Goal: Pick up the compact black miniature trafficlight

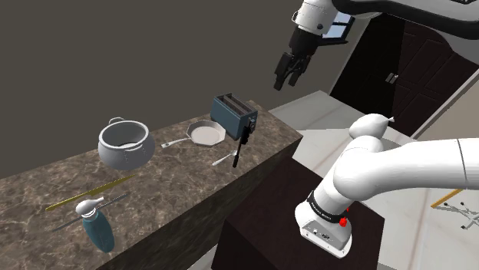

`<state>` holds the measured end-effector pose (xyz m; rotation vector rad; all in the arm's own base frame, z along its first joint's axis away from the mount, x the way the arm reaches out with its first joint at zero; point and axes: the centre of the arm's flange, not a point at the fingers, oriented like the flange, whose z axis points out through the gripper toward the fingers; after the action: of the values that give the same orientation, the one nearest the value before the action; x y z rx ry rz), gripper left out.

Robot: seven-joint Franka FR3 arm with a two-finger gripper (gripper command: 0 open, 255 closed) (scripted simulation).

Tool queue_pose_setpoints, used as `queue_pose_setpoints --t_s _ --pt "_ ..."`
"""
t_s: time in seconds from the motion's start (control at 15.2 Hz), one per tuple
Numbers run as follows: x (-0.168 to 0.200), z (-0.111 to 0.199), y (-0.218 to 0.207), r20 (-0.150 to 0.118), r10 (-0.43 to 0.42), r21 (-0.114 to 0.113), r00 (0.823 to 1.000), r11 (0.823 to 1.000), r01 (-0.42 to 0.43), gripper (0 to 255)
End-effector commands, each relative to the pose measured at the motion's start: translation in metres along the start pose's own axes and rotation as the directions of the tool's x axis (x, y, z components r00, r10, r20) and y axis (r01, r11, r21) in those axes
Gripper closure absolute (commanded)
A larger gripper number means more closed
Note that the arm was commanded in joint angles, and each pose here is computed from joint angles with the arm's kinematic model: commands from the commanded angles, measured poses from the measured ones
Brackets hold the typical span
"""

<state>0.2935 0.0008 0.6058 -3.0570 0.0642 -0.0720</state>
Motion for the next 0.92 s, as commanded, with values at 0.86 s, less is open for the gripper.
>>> queue_pose_setpoints --t_s 0.86 --pt "0.071 0.141 0.065 0.021 -0.066 -0.041 0.998 0.997 0.067 0"
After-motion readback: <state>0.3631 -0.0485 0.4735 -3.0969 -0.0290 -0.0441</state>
